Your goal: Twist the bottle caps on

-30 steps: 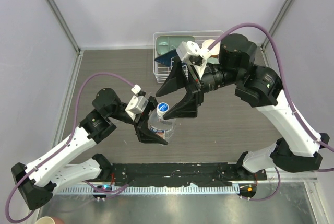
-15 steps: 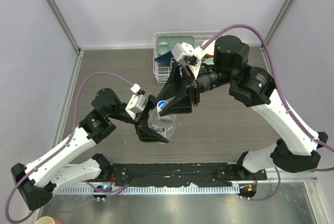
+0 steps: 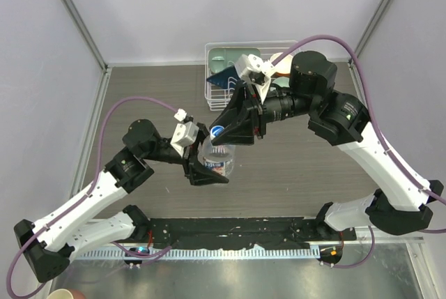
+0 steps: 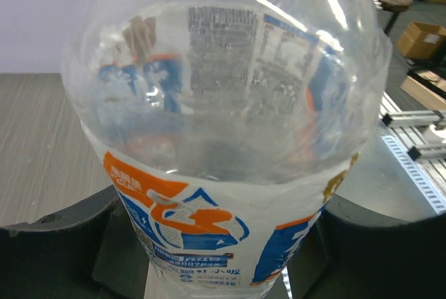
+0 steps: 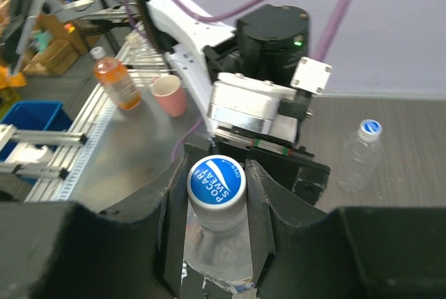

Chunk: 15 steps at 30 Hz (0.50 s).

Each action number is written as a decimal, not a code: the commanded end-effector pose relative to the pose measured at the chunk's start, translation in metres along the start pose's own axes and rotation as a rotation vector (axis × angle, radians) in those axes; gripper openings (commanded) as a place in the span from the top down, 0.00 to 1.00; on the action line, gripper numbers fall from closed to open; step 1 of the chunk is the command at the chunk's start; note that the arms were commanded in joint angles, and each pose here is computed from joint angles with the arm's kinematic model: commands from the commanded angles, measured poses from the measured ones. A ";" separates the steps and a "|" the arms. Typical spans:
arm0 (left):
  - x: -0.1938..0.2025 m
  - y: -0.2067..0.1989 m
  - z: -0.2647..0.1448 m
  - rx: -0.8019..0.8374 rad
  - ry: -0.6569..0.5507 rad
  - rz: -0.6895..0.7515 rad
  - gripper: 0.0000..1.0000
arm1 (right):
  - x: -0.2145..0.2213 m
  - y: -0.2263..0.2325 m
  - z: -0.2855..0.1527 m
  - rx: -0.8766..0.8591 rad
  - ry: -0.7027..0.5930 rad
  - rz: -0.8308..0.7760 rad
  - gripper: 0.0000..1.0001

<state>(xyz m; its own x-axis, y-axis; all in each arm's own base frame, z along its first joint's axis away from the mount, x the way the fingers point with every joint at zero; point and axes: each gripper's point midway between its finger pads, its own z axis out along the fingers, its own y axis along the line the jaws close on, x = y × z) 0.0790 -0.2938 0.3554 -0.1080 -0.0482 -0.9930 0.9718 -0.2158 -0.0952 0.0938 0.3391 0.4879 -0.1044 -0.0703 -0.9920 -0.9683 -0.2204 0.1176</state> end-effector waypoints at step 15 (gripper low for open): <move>-0.078 0.116 -0.052 -0.758 -0.264 0.199 1.00 | 0.097 -0.156 -0.036 1.011 0.099 0.198 0.99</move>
<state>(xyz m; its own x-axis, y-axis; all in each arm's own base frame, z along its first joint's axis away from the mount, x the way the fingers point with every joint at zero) 0.1936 -0.2828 0.3138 -0.1798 -0.0308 -0.9832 0.8848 0.4317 -0.1754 0.2197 0.3439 0.4421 -0.2092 0.0261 -0.9775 -0.8437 0.5005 0.1939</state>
